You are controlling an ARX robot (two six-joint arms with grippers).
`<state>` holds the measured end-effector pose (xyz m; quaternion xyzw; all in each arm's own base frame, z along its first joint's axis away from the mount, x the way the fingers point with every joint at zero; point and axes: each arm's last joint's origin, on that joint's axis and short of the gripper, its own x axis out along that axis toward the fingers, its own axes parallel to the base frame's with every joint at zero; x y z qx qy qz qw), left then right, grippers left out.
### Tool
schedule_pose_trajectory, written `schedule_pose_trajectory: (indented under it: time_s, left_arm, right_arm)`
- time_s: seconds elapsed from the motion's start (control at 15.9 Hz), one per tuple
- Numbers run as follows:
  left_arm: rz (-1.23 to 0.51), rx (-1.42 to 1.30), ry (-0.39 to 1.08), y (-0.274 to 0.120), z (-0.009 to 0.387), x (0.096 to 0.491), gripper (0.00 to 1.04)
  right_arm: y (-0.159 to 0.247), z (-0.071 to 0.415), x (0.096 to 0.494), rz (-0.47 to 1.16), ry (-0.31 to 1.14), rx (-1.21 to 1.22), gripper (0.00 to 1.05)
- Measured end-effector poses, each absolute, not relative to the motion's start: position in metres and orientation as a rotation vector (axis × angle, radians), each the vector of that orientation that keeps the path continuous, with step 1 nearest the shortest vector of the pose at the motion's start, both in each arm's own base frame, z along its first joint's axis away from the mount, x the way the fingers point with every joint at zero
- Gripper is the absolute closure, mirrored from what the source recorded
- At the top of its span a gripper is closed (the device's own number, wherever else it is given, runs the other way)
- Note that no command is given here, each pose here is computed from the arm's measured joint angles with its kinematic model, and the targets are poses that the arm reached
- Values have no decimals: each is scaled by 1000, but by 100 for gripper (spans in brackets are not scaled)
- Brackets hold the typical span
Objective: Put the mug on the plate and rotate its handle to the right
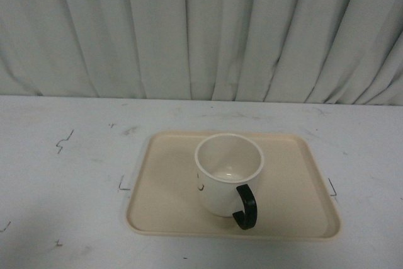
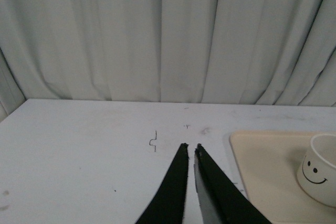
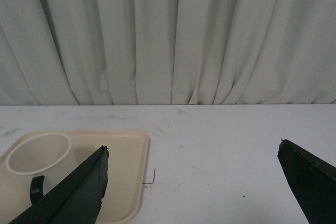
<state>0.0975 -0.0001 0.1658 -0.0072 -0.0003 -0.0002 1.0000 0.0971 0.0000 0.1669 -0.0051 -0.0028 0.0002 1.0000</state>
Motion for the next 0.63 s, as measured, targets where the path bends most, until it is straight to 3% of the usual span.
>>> schedule_pose_trajectory:
  time_s: [0.13, 0.25, 0.32, 0.44, 0.5, 0.63]
  left_arm:
    - [0, -14, 0, 0, 166, 97, 74]
    - [-3, -14, 0, 0, 166, 97, 56]
    - [0, -14, -1, 0, 166, 97, 45]
    - [-1, -14, 1, 0, 166, 97, 25]
    - [0, -14, 0, 0, 166, 97, 9]
    - [0, -12, 0, 0, 166, 97, 7]
  right_arm:
    - [0, 166, 97, 2, 1, -11, 6]
    - [1, 166, 101, 161, 341, -23, 6]
    - [5, 172, 110, 241, 442, -23, 6]
    - [9, 197, 135, 290, 461, -41, 6]
    - [13, 210, 161, 281, 525, -59, 6]
    - [25, 216, 210, 273, 703, -87, 6]
